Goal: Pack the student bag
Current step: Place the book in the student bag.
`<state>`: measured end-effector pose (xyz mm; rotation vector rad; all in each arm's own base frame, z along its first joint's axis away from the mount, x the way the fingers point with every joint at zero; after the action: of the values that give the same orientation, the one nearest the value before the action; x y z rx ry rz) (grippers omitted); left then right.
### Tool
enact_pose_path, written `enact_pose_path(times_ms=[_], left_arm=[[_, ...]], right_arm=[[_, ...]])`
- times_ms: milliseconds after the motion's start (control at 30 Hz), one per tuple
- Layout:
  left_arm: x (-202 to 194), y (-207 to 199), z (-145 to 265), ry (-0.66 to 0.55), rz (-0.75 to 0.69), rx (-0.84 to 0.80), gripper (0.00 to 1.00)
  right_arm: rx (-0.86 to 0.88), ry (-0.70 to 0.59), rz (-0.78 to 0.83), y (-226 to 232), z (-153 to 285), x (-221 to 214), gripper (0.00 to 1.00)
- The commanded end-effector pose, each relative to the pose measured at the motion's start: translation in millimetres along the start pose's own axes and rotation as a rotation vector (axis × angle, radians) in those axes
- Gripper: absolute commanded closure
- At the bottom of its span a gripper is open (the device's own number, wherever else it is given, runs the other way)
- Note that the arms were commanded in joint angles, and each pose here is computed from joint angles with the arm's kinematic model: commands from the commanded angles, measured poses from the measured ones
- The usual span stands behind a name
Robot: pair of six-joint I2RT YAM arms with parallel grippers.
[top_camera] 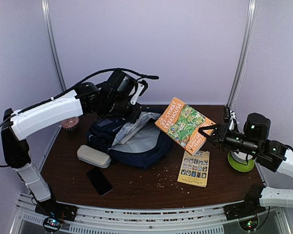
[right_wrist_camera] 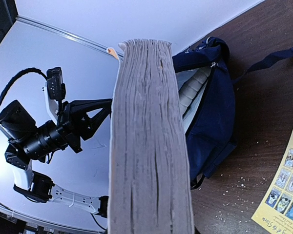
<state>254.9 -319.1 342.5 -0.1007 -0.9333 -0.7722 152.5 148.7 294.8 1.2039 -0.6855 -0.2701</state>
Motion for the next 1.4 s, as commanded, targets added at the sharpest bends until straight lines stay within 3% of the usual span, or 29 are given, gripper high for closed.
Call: enact_pose_path(times_ms=[0,300,833,1367], left_arm=[[43,13,33,-0.241,0.098,0.019,1.0],[46,6,21,-0.259,0.131,-0.03,1.0],[35,-21,33,-0.341,0.121,-0.197,1.0],[61,-43,57,-0.438,0.09,-0.4,1.0]], right_arm=[[0.132,0.041,-0.063,15,-9,-2,1.0],[-0.012,0.162,-0.182,-21,-41,-23,1.0],[-0.003,0.048,-0.451,-39,-120,-12,1.0],[0.071,0.112,-0.544,-53,-210,-31,1.0]])
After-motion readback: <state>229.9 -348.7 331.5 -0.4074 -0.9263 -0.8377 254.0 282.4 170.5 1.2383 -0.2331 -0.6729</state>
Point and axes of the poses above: each gripper's point midway between its finger pads, its own z axis back along the fingers, its own y axis along the line the jaws close on, x = y × z, the point moved 10 cm from there along z, back along the fingers, and after that the axes turned 9 degrees about -z, right-handed, at the moved point
